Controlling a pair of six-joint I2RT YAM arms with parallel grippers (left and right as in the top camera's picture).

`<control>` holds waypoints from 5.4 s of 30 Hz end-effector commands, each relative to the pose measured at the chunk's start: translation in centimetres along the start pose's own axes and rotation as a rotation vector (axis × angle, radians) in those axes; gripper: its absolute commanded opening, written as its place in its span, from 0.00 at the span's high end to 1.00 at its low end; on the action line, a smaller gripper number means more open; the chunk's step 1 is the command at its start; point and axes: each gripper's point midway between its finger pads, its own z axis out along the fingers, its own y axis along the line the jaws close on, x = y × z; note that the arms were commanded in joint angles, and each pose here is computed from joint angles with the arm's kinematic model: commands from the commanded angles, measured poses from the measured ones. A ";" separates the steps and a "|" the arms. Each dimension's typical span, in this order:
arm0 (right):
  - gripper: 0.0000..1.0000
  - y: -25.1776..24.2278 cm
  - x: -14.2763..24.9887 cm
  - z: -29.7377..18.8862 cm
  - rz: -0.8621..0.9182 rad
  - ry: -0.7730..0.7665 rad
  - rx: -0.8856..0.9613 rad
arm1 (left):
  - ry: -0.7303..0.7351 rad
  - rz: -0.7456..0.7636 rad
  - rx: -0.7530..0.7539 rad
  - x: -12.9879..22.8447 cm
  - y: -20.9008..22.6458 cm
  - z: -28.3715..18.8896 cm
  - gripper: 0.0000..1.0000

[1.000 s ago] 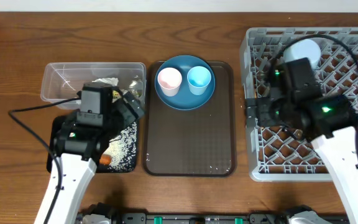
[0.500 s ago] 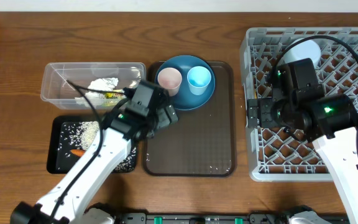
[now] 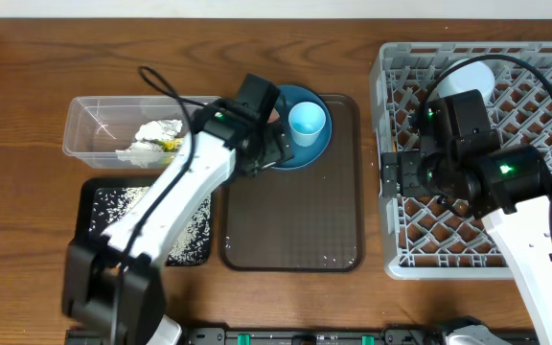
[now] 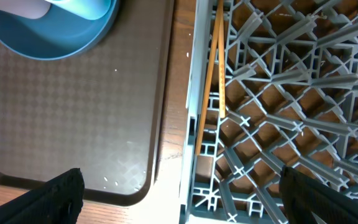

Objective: Sort waste into correct bins and load items into the dishwasher rack

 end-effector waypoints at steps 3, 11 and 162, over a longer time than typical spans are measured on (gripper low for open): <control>0.01 -0.1 -0.1 0.0 0.014 -0.002 0.003 | 0.062 -0.011 0.052 0.6 -2.4 3.1 0.12; 0.01 -0.1 -0.1 0.0 0.014 -0.002 0.003 | 0.086 -0.083 0.024 0.8 -2.6 6.2 0.43; 0.01 -0.1 -0.1 0.0 0.014 -0.002 0.003 | -0.326 0.863 -0.124 4.7 -1.2 0.2 0.76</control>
